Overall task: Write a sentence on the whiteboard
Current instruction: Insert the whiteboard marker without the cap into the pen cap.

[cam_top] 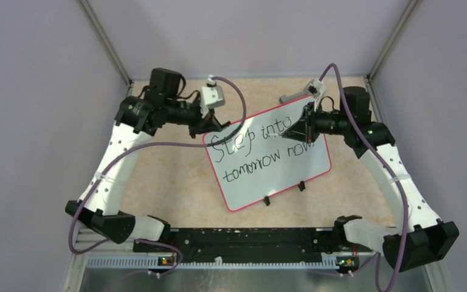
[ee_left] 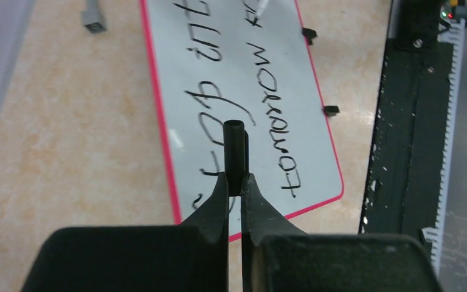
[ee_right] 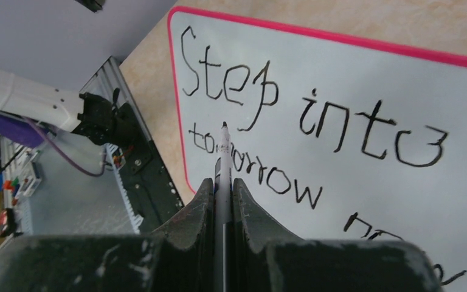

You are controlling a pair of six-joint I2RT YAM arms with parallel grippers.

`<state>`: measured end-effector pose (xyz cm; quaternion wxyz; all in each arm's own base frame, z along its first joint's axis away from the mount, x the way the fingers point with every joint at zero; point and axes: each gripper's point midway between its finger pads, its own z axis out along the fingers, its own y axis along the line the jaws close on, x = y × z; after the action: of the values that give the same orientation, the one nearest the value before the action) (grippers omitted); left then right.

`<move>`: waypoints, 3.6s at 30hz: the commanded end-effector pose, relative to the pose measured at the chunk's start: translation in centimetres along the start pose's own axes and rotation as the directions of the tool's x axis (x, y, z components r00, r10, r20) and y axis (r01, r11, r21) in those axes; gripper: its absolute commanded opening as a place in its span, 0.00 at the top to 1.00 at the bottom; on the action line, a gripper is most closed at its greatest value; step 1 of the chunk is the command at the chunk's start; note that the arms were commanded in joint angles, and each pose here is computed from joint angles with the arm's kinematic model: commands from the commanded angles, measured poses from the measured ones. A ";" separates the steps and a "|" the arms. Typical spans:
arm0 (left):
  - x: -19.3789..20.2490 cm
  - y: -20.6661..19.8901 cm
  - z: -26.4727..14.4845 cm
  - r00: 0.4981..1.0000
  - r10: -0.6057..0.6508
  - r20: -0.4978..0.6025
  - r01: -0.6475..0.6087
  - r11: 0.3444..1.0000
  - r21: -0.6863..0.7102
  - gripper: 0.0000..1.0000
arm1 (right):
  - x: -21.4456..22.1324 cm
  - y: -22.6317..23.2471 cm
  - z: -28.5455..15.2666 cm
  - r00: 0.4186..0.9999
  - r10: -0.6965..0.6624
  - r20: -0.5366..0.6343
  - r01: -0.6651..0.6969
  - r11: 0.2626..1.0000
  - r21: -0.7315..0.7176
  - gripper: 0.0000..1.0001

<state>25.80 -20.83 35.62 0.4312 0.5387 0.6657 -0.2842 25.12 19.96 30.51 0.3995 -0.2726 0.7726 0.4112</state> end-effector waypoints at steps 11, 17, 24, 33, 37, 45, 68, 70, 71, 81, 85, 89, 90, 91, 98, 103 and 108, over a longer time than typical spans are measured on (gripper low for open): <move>3.1 -8.1 6.1 0.960 0.174 -0.218 -0.128 0.970 0.208 1.00 | 1.8 6.0 -0.3 0.982 0.187 -0.025 -0.182 0.904 -0.388 1.00; 3.6 -9.0 6.9 0.955 0.191 -0.228 -0.135 0.961 0.240 1.00 | 2.3 6.6 -0.4 0.981 0.191 -0.042 -0.190 0.887 -0.421 1.00; 3.5 -9.3 7.5 0.951 0.203 -0.232 -0.142 0.957 0.253 1.00 | 2.8 7.6 -0.3 0.982 0.176 -0.063 -0.186 0.875 -0.447 1.00; 3.3 -9.2 7.8 0.951 0.202 -0.235 -0.142 0.958 0.250 1.00 | 3.5 7.5 0.4 0.985 0.151 -0.080 -0.171 0.887 -0.429 1.00; 2.9 -9.3 7.9 0.954 0.195 -0.227 -0.137 0.958 0.250 1.00 | 3.7 7.1 0.7 0.985 0.150 -0.086 -0.172 0.893 -0.416 1.00; 2.6 -9.4 8.0 0.957 0.190 -0.220 -0.130 0.957 0.260 1.00 | 3.2 7.1 1.0 0.987 0.140 -0.081 -0.161 0.896 -0.414 1.00; 4.4 -9.6 7.5 0.938 0.206 -0.279 -0.137 0.959 0.250 1.00 | 3.4 7.3 0.7 0.990 0.110 -0.083 -0.134 0.910 -0.393 1.00; 4.5 -9.6 7.3 0.936 0.211 -0.283 -0.141 0.959 0.246 1.00 | 3.4 7.3 0.8 0.990 0.112 -0.084 -0.136 0.909 -0.393 1.00; 4.6 -9.6 7.2 0.935 0.212 -0.285 -0.140 0.958 0.250 1.00 | 3.3 7.2 0.8 0.990 0.113 -0.084 -0.137 0.909 -0.393 1.00; 3.8 -10.1 7.3 0.944 0.205 -0.258 -0.131 0.952 0.276 1.00 | 3.5 7.1 1.1 0.989 0.114 -0.092 -0.141 0.911 -0.387 1.00; 3.4 -10.2 7.4 0.948 0.198 -0.249 -0.124 0.951 0.283 1.00 | 3.3 7.2 1.3 0.990 0.108 -0.093 -0.136 0.910 -0.391 1.00; 3.5 -10.2 7.6 0.947 0.199 -0.251 -0.124 0.950 0.285 1.00 | 3.3 7.3 1.5 0.989 0.111 -0.094 -0.139 0.909 -0.394 1.00; 3.4 -10.2 7.6 0.948 0.201 -0.247 -0.126 0.949 0.288 1.00 | 3.4 7.2 1.5 0.989 0.112 -0.095 -0.140 0.908 -0.394 1.00; 3.3 -10.3 7.6 0.948 0.202 -0.245 -0.126 0.948 0.291 1.00 | 3.4 7.2 1.6 0.989 0.111 -0.095 -0.139 0.908 -0.394 1.00; 3.1 -10.5 8.1 0.947 0.210 -0.245 -0.131 0.945 0.301 1.00 | 3.2 7.3 1.8 0.990 0.106 -0.093 -0.134 0.909 -0.395 1.00; 2.9 -10.6 8.4 0.947 0.210 -0.244 -0.131 0.944 0.304 1.00 | 3.1 7.4 1.8 0.990 0.101 -0.093 -0.130 0.908 -0.399 1.00; 2.1 -10.6 8.9 0.957 0.178 -0.229 -0.106 0.950 0.294 1.00 | 3.2 7.0 2.2 0.991 0.095 -0.089 -0.122 0.916 -0.382 1.00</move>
<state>17.85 -28.62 26.86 0.2575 0.6819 0.6373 -0.2502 18.21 24.64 28.05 0.2471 -0.2902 0.7235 0.5756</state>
